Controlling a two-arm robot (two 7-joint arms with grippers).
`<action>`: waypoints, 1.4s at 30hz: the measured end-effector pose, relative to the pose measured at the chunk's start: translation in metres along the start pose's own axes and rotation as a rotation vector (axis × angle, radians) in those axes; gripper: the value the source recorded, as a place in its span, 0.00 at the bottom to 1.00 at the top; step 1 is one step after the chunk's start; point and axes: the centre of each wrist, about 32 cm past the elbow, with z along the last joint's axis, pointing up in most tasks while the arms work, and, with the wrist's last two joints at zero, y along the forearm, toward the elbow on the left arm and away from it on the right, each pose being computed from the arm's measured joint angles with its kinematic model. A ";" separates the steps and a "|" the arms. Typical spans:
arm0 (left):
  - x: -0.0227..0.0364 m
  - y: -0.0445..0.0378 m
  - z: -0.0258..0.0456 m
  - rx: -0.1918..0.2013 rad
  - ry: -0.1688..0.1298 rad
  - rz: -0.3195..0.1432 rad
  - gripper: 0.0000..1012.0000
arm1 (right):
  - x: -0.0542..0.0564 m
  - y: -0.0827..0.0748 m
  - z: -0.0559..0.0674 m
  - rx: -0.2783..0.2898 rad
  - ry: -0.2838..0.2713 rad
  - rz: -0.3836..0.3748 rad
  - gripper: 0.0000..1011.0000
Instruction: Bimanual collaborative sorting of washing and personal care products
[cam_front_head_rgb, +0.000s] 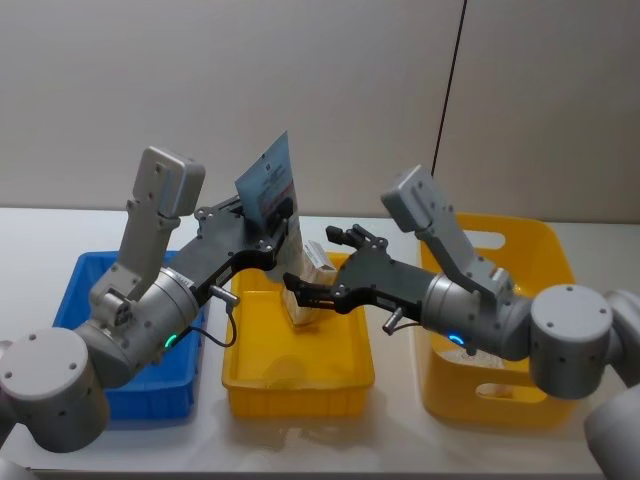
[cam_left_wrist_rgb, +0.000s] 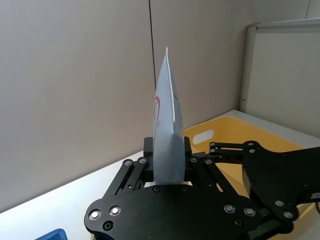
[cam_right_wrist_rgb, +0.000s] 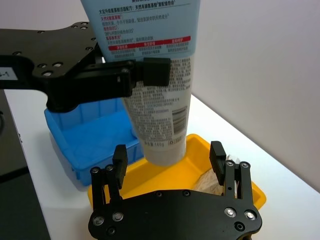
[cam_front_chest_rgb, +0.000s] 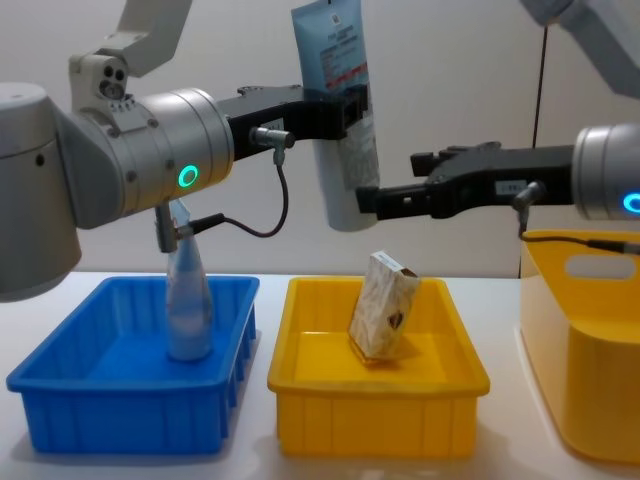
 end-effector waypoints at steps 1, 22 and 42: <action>0.0000 0.0000 0.0000 0.000 0.000 0.000 0.26 | 0.000 0.001 0.000 -0.001 -0.002 0.001 0.99; 0.0000 0.0000 0.0000 0.000 0.000 0.000 0.26 | 0.013 0.039 0.002 -0.033 -0.023 0.046 0.95; -0.0001 0.0000 0.0000 0.000 0.000 0.000 0.30 | 0.016 0.055 0.003 -0.027 -0.018 0.079 0.64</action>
